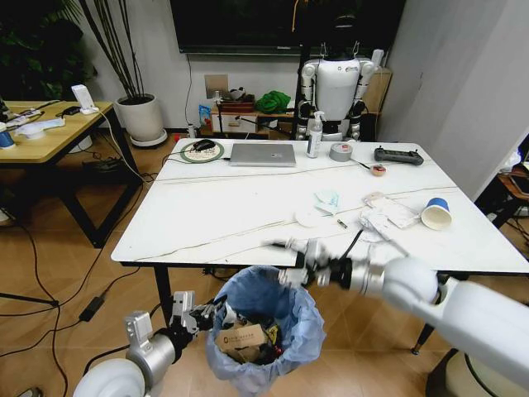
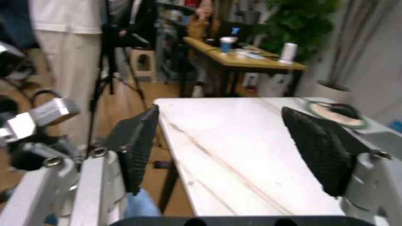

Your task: Pick up the trash bin and place the trash from the table into it.

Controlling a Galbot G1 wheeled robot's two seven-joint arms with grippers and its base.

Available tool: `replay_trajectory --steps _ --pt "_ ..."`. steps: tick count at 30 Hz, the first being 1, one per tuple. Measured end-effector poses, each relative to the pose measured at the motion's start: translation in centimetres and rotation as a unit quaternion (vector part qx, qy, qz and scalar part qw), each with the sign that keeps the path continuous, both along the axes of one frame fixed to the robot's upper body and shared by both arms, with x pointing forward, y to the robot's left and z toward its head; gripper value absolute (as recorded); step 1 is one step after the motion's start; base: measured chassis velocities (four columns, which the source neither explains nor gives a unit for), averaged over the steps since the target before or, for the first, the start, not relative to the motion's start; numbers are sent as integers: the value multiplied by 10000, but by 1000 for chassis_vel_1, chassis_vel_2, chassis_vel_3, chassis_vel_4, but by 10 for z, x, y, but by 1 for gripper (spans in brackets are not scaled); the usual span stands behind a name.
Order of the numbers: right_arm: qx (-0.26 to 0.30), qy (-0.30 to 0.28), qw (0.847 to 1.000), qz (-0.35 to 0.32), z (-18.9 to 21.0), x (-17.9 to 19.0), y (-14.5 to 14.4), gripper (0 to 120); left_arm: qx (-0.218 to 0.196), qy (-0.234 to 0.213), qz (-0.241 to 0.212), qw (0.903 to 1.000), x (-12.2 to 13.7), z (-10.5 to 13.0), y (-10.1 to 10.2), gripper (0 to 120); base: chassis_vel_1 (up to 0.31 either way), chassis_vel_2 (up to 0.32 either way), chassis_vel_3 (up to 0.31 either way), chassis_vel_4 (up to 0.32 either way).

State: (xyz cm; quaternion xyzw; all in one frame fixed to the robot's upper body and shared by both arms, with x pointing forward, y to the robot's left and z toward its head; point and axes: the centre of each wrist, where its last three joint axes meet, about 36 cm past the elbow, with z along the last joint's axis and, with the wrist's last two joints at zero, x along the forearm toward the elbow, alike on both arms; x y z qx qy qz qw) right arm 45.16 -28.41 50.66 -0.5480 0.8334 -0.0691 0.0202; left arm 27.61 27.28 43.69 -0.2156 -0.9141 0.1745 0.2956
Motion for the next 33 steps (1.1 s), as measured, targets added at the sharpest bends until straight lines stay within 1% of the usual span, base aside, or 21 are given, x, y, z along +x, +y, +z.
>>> replay_trajectory --steps 2,5,6,8,12,13,14,19,23,26,29,31,33 --pt "-13 10 9994 -333 6 -9 -18 82 42 -2 -70 10000 2 2 3 0 0 0 0 0" --pt "0 74 9978 -654 2 -19 -30 95 149 13 -191 9997 3 7 9 0 0 0 0 0" --pt "0 74 9978 -654 2 -19 -30 95 149 13 -191 9997 3 7 9 0 0 0 0 0" --pt "35 47 9966 -822 2 -22 -37 99 247 -2 -290 9993 6 14 14 0 0 0 0 0" --pt "170 -55 9917 -1276 -1 -25 -46 100 356 -43 -420 9985 14 23 21 0 0 0 0 0" --pt "170 -55 9917 -1276 -1 -25 -46 100 356 -43 -420 9985 14 23 21 0 0 0 0 0" --pt "216 -59 9886 -1487 -3 -25 -49 100 401 -41 -455 9981 15 23 22 0 0 0 0 0" --pt "225 -98 9784 -2050 -15 -20 -55 100 595 52 -582 9965 17 20 30 0 0 0 0 0" --pt "247 -32 9730 -2295 -19 -19 -55 100 739 113 -664 9950 19 19 35 0 0 0 0 0" --pt "175 265 9671 -2525 -21 -19 -53 100 886 208 -786 9927 17 16 39 0 0 0 0 0" --pt "97 417 9616 -2711 -23 -19 -50 100 907 215 -817 9923 17 16 40 0 0 0 0 0" --pt "-47 765 9493 -3050 -27 -16 -41 100 872 166 -800 9928 18 18 39 0 0 0 0 0" --pt "-181 976 9388 -3299 -30 -11 -36 100 816 122 -763 9937 18 19 37 0 0 0 0 0"
